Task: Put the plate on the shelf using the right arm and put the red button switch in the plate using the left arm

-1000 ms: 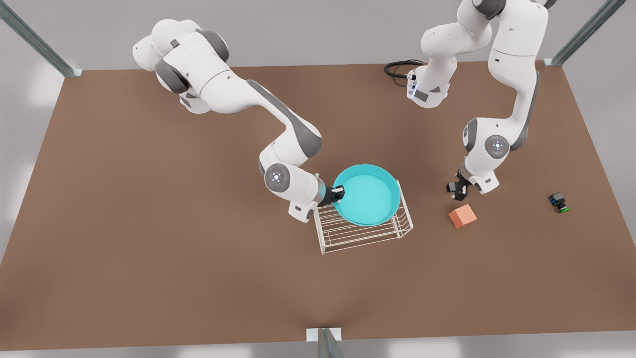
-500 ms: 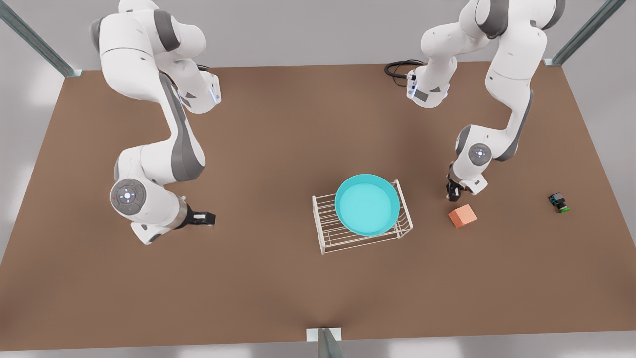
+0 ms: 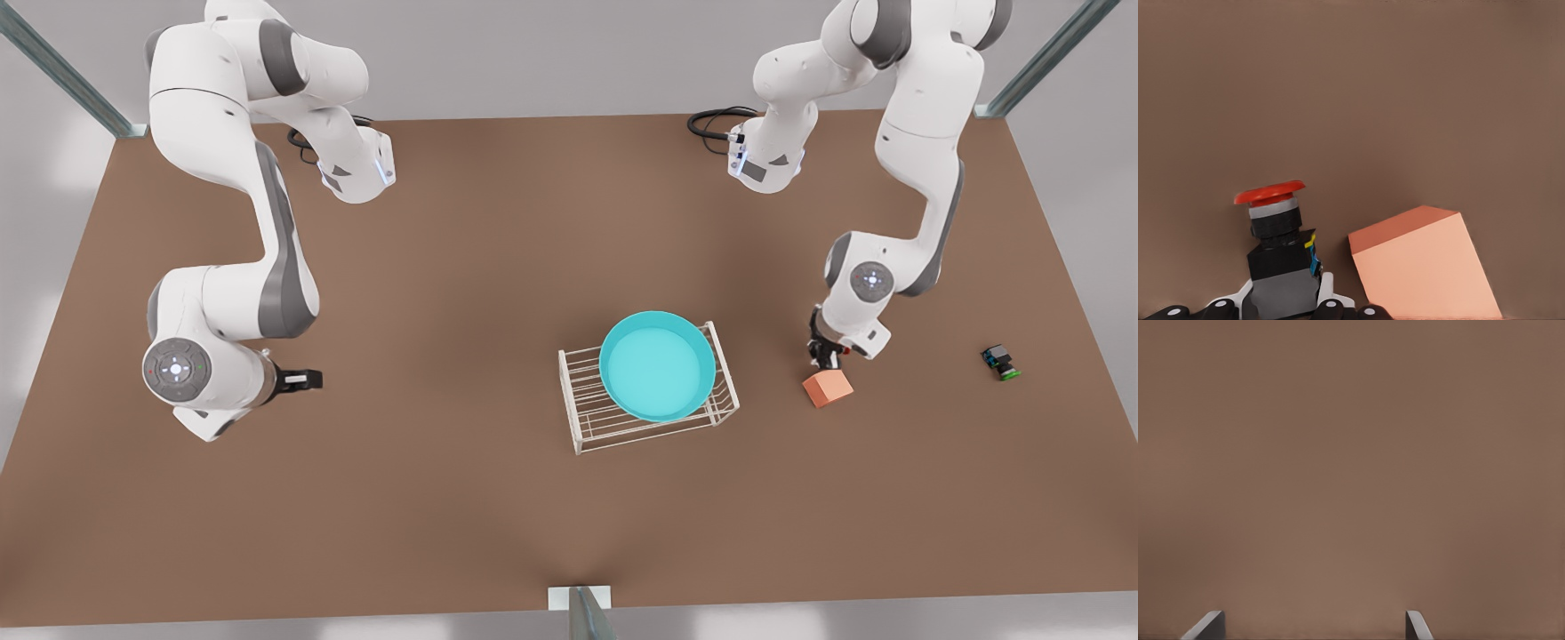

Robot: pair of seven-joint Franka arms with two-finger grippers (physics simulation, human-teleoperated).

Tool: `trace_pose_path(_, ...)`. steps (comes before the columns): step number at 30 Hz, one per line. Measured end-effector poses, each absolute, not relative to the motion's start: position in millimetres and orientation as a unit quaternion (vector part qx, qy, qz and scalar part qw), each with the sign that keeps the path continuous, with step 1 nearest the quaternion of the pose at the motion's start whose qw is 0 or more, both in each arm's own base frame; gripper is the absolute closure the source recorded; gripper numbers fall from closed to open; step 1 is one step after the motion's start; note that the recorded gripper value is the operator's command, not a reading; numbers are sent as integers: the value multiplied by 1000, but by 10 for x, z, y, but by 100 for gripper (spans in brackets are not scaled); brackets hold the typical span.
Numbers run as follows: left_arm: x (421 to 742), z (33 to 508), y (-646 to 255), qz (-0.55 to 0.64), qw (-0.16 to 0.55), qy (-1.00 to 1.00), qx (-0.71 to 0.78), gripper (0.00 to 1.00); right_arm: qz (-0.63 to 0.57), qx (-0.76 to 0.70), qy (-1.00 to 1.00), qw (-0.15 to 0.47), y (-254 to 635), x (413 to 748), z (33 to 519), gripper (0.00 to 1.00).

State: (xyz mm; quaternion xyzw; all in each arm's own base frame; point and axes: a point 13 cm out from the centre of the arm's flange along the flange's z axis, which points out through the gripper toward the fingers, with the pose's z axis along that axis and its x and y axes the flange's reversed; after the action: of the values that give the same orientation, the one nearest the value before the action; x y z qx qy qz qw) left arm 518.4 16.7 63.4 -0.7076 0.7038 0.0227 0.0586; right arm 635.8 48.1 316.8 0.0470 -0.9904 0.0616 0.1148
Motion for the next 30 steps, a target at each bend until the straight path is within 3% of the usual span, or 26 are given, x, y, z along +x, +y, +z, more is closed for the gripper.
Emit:
trace_pose_path(1, 5206, 742, 131, 25, 62, 706, -705, 75, 61, 52, -990, 116, 481, 6353, 3167, 0)
trace_pose_path(5, 4757, 1497, 77, 46, 99, 724, -681, 75, 59, 69, -989, 120, 487, 6337, 3166, 0)
trace_pose_path(8, 5454, 2524, -220, -20, 120, 694, -710, 75, 58, 80, -988, 122, 492, 6330, 3165, 0)
trace_pose_path(11, 6020, 3415, -918, -100, 88, 676, -724, 74, 56, 89, -987, 123, 494, 6326, 3164, 0)
trace_pose_path(14, 6055, 3447, -1852, -123, 27, 701, -702, 73, 55, 96, -986, 124, 488, 6323, 3164, 0)
trace_pose_path(18, 5296, 3407, -3781, -145, -16, 784, -603, 73, 53, 103, -985, 126, 483, 6318, 3154, 0)
trace_pose_path(21, 5493, 3320, -4064, -164, -24, 782, -601, 73, 52, 108, -984, 128, 482, 6311, 3148, 0)
trace_pose_path(24, 5614, 2879, -3855, -136, -8, 784, -605, 73, 51, 113, -984, 130, 482, 6306, 3146, 0)
trace_pose_path(25, 5651, 2766, -3774, -127, -1, 785, -606, 67, 51, 114, -984, 130, 483, 6304, 3146, 0)
trace_pose_path(26, 5685, 2663, -3708, -119, 6, 786, -606, 0, 51, 115, -983, 130, 483, 6303, 3146, 0)
trace_pose_path(30, 5789, 2501, -3571, -98, 46, 798, -593, 0, 50, 119, -983, 131, 484, 6300, 3145, 0)
